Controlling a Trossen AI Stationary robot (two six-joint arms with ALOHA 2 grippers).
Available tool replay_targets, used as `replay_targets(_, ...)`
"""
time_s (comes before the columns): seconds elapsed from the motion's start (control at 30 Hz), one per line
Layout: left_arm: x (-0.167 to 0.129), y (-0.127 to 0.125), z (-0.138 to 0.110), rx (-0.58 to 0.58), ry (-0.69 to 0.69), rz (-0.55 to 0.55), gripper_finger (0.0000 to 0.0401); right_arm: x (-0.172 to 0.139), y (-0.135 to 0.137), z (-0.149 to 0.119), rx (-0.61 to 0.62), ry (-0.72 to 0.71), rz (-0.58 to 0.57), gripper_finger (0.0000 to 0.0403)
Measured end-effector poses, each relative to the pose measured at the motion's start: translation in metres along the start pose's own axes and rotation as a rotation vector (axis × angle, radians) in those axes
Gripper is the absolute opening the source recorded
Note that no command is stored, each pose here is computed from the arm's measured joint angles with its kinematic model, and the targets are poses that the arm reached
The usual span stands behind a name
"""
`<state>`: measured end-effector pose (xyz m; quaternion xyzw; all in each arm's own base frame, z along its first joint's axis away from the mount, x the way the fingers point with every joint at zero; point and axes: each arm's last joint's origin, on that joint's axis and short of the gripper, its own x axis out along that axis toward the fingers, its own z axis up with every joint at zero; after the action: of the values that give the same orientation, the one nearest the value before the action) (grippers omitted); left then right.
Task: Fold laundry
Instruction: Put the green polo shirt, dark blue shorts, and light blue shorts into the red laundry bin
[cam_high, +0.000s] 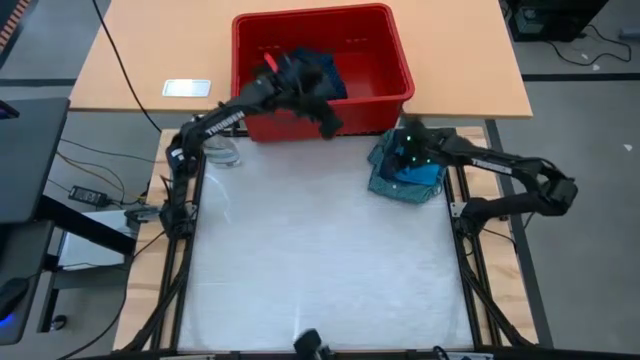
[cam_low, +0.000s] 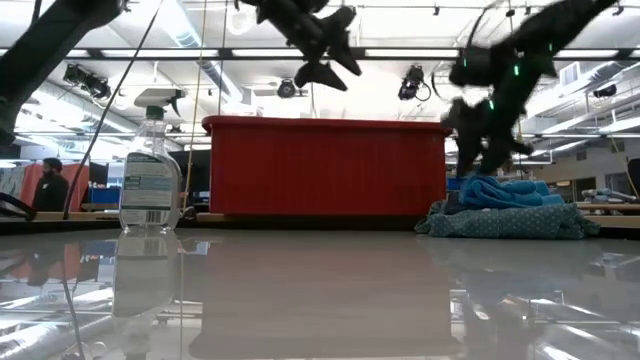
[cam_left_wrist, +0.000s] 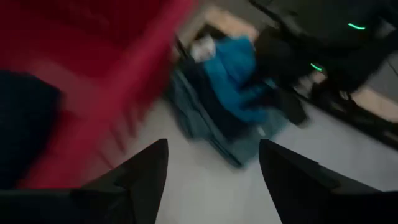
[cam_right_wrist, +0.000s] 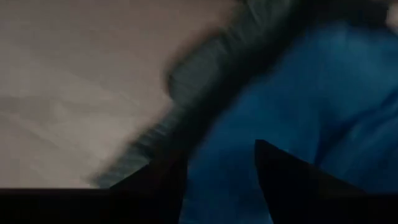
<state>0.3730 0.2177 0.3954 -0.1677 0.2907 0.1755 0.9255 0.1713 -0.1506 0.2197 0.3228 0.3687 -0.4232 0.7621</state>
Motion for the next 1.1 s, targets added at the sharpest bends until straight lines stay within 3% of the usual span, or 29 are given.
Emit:
replay_targets(0.1,0.015,-0.019,-0.017,-0.045,0.089,-0.001,0.025,0.027,-0.01,-0.019,0.013,0.069,-0.054,0.0188)
replay_targets(0.2,0.039,-0.031,-0.042,-0.108,0.18,-0.006,0.025,0.049,-0.013,-0.032,0.028,0.118,-0.037,0.0185)
replay_targets(0.3,0.063,-0.038,-0.077,-0.159,0.302,0.007,0.025,0.064,-0.003,-0.041,0.036,0.147,0.051,0.0182)
replay_targets(0.43,0.077,-0.05,-0.108,-0.228,0.34,-0.002,0.025,0.066,0.034,-0.052,0.004,0.2,0.249,0.018)
replay_targets(0.53,0.083,-0.059,-0.127,-0.282,0.328,-0.019,0.025,0.057,0.064,-0.058,-0.027,0.24,0.381,0.018)
replay_targets(0.63,0.085,-0.066,-0.144,-0.358,0.322,-0.023,0.0254,0.039,0.079,-0.058,-0.072,0.23,0.432,0.0181)
replay_targets(0.9,0.09,-0.076,-0.185,-0.606,0.158,-0.143,0.0315,-0.021,0.063,-0.036,-0.072,0.096,0.543,0.0223)
replay_targets(0.97,0.092,-0.079,-0.19,-0.644,0.089,-0.191,0.0337,-0.032,0.054,-0.035,-0.078,0.072,0.525,0.0249)
replay_targets(1.1,0.109,-0.082,-0.211,-0.628,0.019,-0.16,0.0374,-0.039,0.031,-0.043,-0.108,0.105,0.335,0.0306)
